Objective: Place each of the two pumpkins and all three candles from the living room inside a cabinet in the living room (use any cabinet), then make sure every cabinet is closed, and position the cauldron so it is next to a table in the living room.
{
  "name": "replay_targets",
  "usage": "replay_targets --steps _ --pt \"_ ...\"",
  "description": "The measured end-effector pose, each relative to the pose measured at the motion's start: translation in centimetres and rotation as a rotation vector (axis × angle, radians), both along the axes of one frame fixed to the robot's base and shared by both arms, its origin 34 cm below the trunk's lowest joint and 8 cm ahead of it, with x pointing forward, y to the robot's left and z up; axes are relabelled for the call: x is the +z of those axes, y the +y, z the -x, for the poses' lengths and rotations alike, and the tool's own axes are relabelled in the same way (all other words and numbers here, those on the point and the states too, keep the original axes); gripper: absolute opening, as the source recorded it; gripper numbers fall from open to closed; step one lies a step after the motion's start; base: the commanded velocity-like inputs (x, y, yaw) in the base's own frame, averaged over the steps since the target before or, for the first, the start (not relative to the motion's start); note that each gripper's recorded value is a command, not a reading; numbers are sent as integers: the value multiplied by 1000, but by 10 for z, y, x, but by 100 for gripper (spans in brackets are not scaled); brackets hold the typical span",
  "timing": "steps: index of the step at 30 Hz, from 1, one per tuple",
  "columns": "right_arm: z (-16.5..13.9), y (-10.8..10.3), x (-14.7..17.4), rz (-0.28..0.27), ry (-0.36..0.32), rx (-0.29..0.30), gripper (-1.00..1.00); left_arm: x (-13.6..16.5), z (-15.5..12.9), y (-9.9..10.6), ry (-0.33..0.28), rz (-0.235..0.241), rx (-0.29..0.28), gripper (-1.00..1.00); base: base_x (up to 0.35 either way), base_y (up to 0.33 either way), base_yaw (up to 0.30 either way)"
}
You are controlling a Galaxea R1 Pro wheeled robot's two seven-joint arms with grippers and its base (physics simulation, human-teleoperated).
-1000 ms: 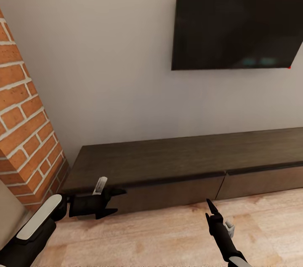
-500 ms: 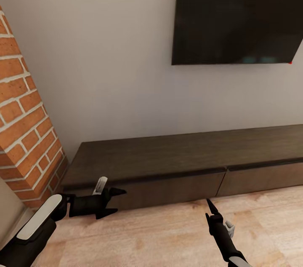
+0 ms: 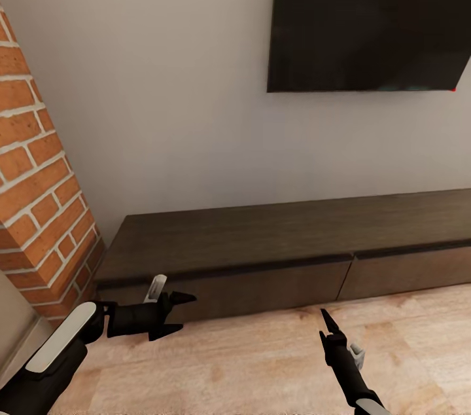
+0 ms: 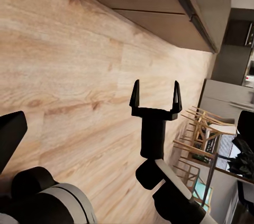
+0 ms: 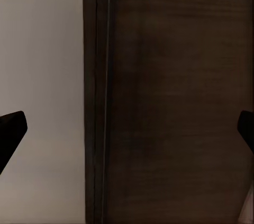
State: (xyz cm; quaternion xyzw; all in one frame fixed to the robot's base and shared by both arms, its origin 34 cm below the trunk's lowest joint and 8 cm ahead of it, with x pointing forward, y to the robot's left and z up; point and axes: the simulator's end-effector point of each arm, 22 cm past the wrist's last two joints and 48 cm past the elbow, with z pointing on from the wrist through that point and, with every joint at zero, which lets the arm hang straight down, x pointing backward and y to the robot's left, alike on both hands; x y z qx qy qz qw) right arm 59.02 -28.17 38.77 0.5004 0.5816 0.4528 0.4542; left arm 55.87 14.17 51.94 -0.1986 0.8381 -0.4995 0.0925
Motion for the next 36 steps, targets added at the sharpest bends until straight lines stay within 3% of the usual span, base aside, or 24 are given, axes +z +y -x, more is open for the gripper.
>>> replay_targets --steps 11,18,36 --pt "7 0 -25 0 0 1 100 -25 7 0 0 0 0 100 0 0 0" --pt "7 1 -25 -1 -1 1 100 -24 7 1 -1 0 0 100 13 0 0" --pt "7 0 -25 1 -1 0 100 -24 7 0 -1 2 0 100 169 0 0"
